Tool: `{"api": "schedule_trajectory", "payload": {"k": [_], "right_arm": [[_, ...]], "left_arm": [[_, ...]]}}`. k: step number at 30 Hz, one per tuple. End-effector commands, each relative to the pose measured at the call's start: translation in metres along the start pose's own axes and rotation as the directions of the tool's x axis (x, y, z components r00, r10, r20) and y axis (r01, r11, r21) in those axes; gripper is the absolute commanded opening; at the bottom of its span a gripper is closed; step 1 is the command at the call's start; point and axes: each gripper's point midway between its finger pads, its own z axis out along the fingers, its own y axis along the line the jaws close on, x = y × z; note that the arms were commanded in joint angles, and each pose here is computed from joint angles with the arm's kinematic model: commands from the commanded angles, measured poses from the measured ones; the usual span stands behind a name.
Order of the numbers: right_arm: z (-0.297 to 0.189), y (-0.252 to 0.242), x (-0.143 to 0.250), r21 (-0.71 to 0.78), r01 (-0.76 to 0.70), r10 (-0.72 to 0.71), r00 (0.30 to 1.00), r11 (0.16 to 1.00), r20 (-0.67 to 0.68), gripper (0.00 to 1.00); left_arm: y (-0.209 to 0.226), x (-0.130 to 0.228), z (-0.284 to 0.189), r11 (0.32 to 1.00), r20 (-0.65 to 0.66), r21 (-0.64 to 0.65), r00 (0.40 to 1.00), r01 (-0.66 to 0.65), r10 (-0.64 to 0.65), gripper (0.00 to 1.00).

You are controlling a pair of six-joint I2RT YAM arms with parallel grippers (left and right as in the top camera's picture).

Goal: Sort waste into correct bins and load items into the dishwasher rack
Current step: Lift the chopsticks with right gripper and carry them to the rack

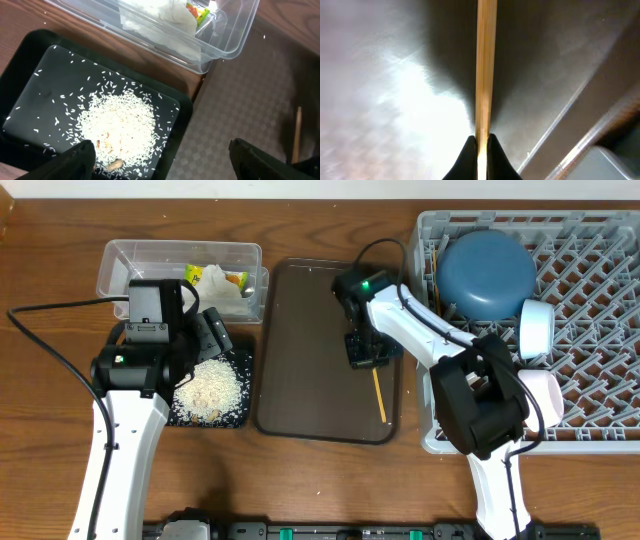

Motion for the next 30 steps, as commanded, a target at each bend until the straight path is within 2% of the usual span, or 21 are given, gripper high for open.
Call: {"api": "schedule_trajectory", "payload": {"k": [1,4,6,10,16,19,30], "right_arm": [[-0.098,-0.004,-0.03,-0.086,0.078,-0.055,0.969,0.993,0.24,0.01],[-0.155,-0.034,-0.043,-0.052,0.047,-0.024,0.924,0.998,0.383,0.01],[-0.185,-0.071,-0.049,0.01,-0.035,0.026,0.882,0.999,0.471,0.01],[-0.203,-0.118,-0.054,0.077,-0.065,0.015,0.852,0.995,0.524,0.01],[-0.192,-0.166,-0.069,0.065,-0.138,0.082,0.84,0.988,0.536,0.01],[-0.179,-0.167,-0.079,0.035,-0.089,0.057,0.843,0.995,0.535,0.01],[-0.124,-0.157,-0.104,0.026,-0.066,0.046,0.878,0.997,0.477,0.02]], "left_arm": [[0.001,-0.004,-0.001,1.0,0.008,-0.004,1.0,0.009,-0.009,0.88],[0.001,-0.004,-0.001,1.0,0.009,-0.004,1.0,0.009,-0.009,0.88],[0.001,-0.004,-0.001,1.0,0.009,-0.004,1.0,0.009,-0.009,0.88],[0.001,-0.004,-0.001,1.0,0.009,-0.004,1.0,0.009,-0.009,0.88],[0.001,-0.004,-0.001,1.0,0.009,-0.004,1.0,0.009,-0.009,0.88],[0.001,-0.004,-0.001,1.0,0.009,-0.004,1.0,0.009,-0.009,0.88],[0.001,-0.004,-0.001,1.0,0.009,-0.004,1.0,0.009,-0.009,0.88]]}}
